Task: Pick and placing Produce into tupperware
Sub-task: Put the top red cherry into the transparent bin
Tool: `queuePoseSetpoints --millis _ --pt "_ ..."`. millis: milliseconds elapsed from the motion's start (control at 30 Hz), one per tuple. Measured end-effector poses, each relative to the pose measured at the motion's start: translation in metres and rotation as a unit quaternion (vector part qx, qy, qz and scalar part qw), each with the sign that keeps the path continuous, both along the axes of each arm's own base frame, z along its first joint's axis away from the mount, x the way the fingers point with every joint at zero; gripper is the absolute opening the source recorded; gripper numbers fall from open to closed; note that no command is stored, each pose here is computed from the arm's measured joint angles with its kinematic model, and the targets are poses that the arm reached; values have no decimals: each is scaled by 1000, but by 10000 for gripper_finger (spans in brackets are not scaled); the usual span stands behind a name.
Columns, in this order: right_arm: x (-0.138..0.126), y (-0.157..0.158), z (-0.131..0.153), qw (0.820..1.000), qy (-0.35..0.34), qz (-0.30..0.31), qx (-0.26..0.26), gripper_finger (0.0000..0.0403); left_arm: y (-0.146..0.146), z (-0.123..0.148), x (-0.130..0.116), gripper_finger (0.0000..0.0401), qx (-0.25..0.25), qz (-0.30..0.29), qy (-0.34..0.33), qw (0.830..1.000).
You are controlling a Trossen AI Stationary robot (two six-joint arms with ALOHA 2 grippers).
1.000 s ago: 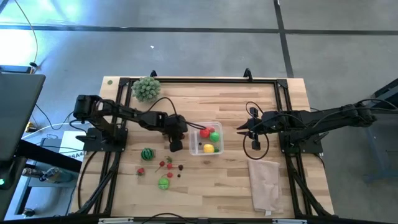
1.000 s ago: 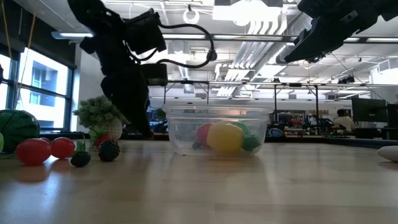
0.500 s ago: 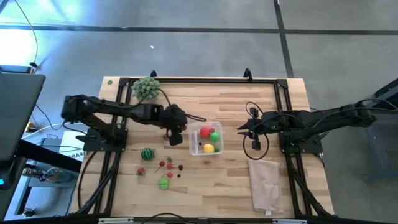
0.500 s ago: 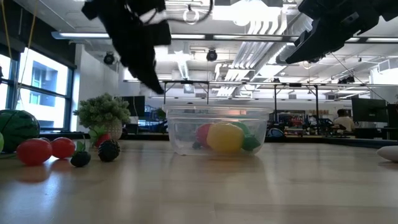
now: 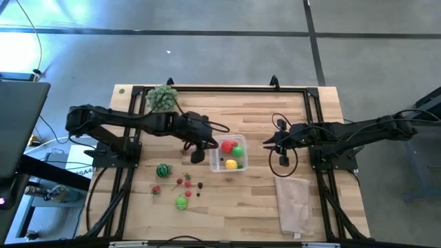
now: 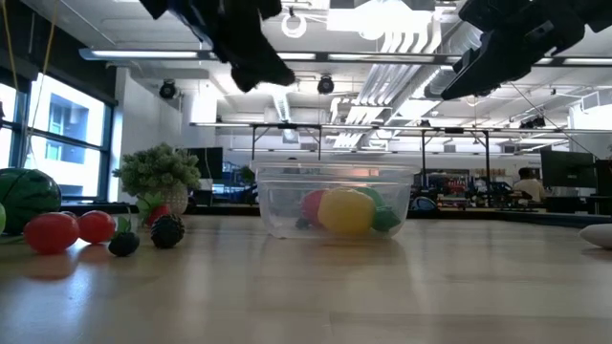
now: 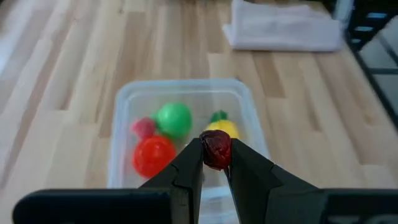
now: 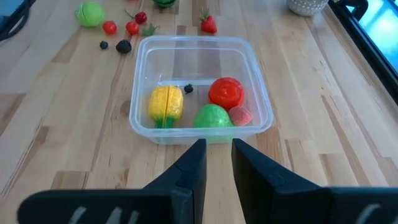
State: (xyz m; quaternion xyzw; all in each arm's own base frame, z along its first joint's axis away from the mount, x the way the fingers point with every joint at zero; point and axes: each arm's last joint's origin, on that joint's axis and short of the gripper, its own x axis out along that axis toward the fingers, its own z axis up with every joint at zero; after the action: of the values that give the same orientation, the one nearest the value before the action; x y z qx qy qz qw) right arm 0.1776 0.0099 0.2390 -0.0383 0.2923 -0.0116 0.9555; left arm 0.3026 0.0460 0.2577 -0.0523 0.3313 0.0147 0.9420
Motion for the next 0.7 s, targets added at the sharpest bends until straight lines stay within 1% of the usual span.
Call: queuePoseSetpoints --millis 100,167,333,567,700 --pt "0 0 0 1000 1 0 0 67 2 -13 6 62 8 7 25 1000" --pt "0 0 0 1000 1 0 0 67 3 -23 12 62 17 3 37 999" --pt "0 0 0 1000 2 0 0 67 5 -47 23 62 21 -4 69 997" --pt "0 0 0 1000 3 0 0 67 9 -65 45 62 29 -10 97 995" --pt "0 0 -1 1000 4 0 0 67 10 -76 53 62 28 -15 127 991"
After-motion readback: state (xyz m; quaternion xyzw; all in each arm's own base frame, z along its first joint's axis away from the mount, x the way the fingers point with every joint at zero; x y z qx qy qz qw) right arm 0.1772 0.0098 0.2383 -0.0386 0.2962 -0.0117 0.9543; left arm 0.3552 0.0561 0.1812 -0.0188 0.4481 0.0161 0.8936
